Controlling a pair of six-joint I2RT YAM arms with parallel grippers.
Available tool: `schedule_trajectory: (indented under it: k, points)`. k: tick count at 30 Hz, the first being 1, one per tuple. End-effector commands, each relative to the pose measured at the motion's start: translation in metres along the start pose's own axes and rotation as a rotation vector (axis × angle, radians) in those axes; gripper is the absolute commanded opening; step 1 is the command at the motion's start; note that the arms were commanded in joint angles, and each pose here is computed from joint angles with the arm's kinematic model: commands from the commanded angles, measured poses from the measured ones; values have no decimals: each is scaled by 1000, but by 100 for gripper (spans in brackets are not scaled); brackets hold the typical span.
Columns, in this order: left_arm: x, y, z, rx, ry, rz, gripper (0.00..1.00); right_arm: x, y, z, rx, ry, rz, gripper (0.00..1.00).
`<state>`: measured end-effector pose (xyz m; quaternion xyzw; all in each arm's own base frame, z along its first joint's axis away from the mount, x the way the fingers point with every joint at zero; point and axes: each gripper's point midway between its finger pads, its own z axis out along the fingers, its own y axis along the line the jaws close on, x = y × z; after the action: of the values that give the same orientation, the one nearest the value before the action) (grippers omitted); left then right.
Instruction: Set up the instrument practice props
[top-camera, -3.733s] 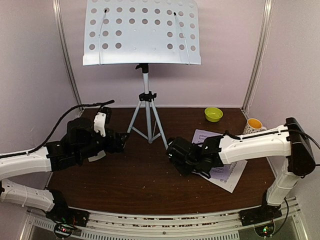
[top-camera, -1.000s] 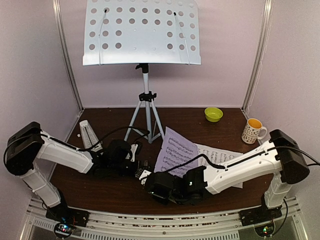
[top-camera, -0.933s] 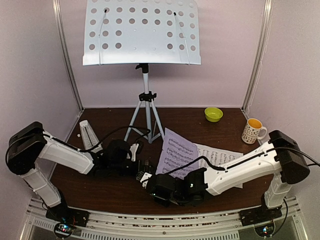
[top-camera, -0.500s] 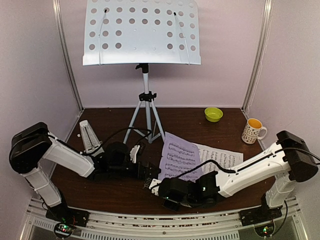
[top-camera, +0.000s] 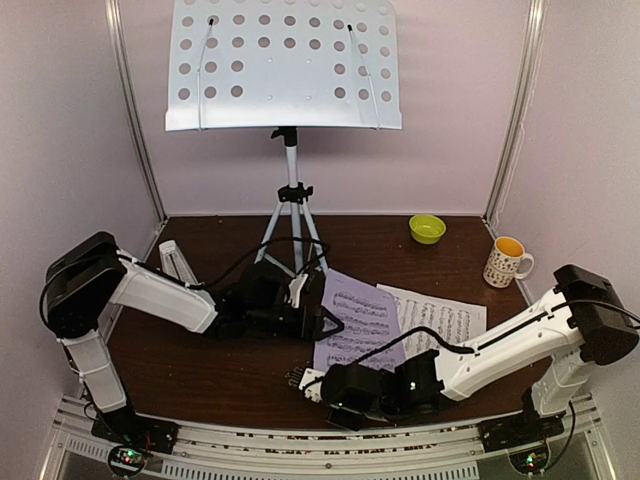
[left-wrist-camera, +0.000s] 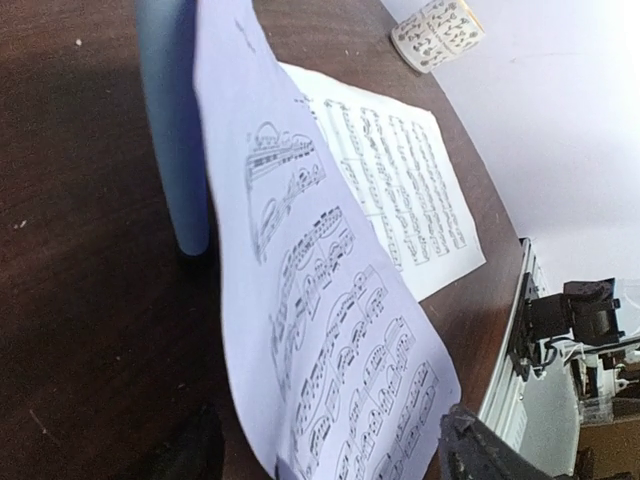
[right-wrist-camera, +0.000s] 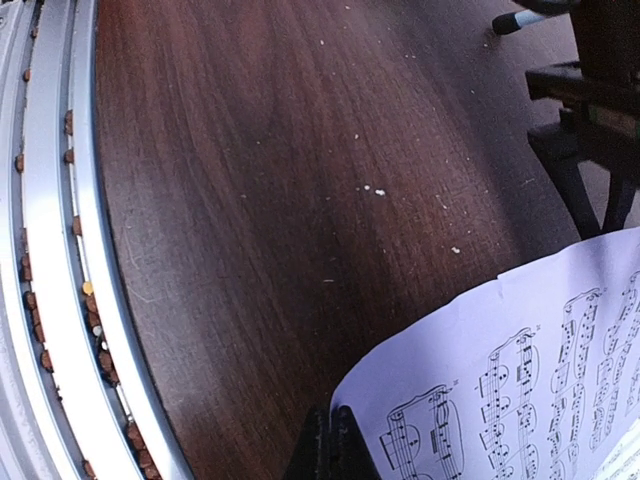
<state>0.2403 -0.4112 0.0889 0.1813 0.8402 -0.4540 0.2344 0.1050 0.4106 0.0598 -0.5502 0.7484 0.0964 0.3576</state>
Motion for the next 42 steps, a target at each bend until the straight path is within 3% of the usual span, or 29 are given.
schedule_trajectory:
  k: [1,7,10,17,21,26,33,42]
  points:
    - [5,-1,15,24,80,17,65,-13,5,-13,-19,-50,-27,0]
    - [0,-7,18,32,88,56,21,-13,3,-19,-9,-48,-27,0]
    - [-4,-13,9,34,60,104,0,-15,0,-28,-14,-67,-6,19]
    - [-19,-38,-36,1,-26,320,0,-28,-22,-75,-26,-195,119,72]
    - [-22,-58,-61,-22,-49,492,0,-34,-44,-108,-45,-296,242,86]
    - [-26,-92,-103,27,-156,696,0,-16,-90,-139,-10,-428,437,93]
    - [-43,-138,-165,116,-338,890,0,4,-153,-168,49,-595,639,97]
    - [-58,-188,-189,287,-429,913,0,-63,-144,-193,-126,-744,528,93]
